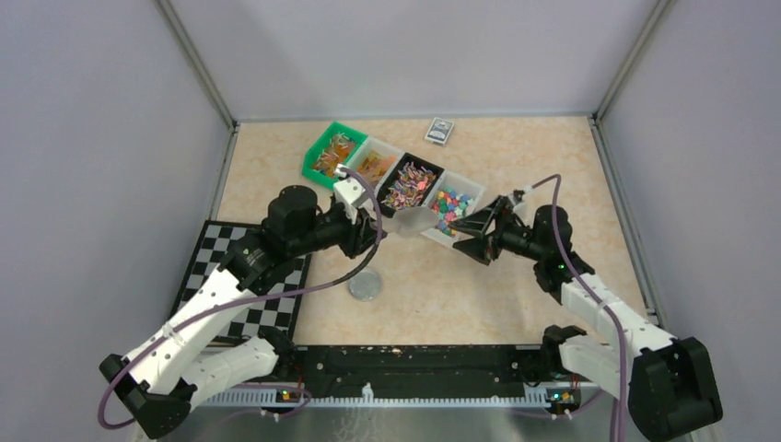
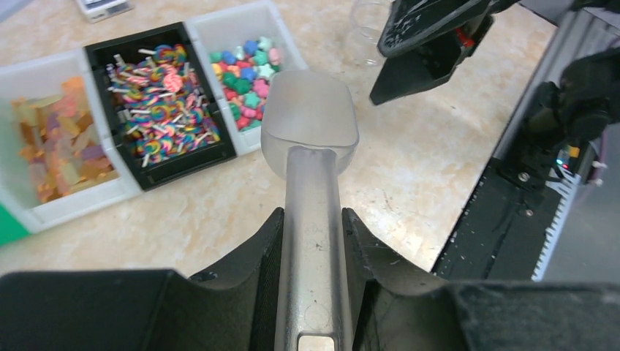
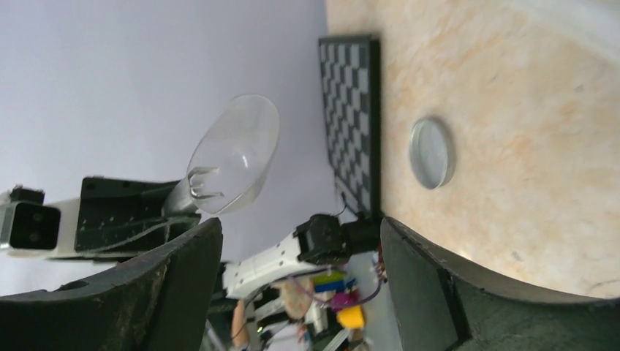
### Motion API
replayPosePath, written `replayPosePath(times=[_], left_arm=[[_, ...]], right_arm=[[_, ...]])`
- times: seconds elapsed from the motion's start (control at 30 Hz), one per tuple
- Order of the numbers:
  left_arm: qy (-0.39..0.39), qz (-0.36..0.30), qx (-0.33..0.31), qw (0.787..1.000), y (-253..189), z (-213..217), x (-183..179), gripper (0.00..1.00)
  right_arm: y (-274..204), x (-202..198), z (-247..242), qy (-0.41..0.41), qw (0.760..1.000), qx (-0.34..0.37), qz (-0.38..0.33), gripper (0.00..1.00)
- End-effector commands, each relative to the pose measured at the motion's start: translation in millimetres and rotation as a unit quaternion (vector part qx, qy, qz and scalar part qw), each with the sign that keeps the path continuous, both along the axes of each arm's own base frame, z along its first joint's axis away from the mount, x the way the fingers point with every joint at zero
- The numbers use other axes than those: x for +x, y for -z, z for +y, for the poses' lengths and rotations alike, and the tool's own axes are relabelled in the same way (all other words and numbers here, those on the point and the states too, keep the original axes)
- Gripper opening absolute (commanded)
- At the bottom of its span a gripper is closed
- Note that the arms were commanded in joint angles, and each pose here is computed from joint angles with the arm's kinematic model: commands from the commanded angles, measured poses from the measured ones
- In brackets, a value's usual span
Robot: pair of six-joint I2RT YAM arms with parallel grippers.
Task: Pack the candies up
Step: Pick up the spatula from the center of the board, then pick up the packing bottle from the center of the board.
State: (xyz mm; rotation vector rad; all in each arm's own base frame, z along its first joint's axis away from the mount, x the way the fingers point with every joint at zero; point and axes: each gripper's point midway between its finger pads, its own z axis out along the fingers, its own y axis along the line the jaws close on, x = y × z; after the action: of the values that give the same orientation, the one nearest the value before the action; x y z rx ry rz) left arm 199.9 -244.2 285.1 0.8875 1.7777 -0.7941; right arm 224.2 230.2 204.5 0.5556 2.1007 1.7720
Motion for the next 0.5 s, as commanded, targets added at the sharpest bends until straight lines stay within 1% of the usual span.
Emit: replayPosePath(times=[0.0, 0.07, 0.13, 0.23, 0.3, 0.33, 0.4, 0.47], left_arm=[[-0.086, -0.016, -0.001, 0.996, -12.2, 21.0, 15.8, 0.00], [-0.116, -0.008, 0.008, 0.993, -7.3, 28.6, 20.7, 0.00], [-0.132, -0.002, 0.015, 0.991, -2.9, 33.8, 22.3, 0.00], [-0.148, 0.000, 0.019, 0.989, 3.3, 40.9, 21.9, 0.00], [-0.158, -0.010, 0.017, 0.987, 4.5, 46.9, 21.6, 0.00], [-0.164, -0.018, 0.012, 0.986, 3.7, 50.2, 20.9, 0.00], [-0.179, -0.035, 0.006, 0.983, 8.0, 58.6, 21.0, 0.00], [-0.193, -0.048, 0.005, 0.980, 11.8, 66.8, 20.8, 0.00]], right_arm=[[7.6, 21.0, -32.7, 0.064, 0.990, -0.122, -0.022, 0.78], [12.7, 29.4, -49.4, 0.092, 0.978, -0.187, -0.029, 0.76], [10.4, 37.8, -65.1, 0.106, 0.959, -0.257, -0.057, 0.73], [15.5, 46.3, -99.8, 0.127, 0.913, -0.381, -0.065, 0.71], [16.2, 53.2, -118.7, 0.114, 0.878, -0.456, -0.090, 0.67], [21.5, 55.7, -128.4, 0.110, 0.861, -0.489, -0.084, 0.65], [23.0, 61.0, -141.9, 0.096, 0.834, -0.537, -0.082, 0.57], [31.3, 64.2, -151.1, 0.083, 0.814, -0.570, -0.071, 0.55]])
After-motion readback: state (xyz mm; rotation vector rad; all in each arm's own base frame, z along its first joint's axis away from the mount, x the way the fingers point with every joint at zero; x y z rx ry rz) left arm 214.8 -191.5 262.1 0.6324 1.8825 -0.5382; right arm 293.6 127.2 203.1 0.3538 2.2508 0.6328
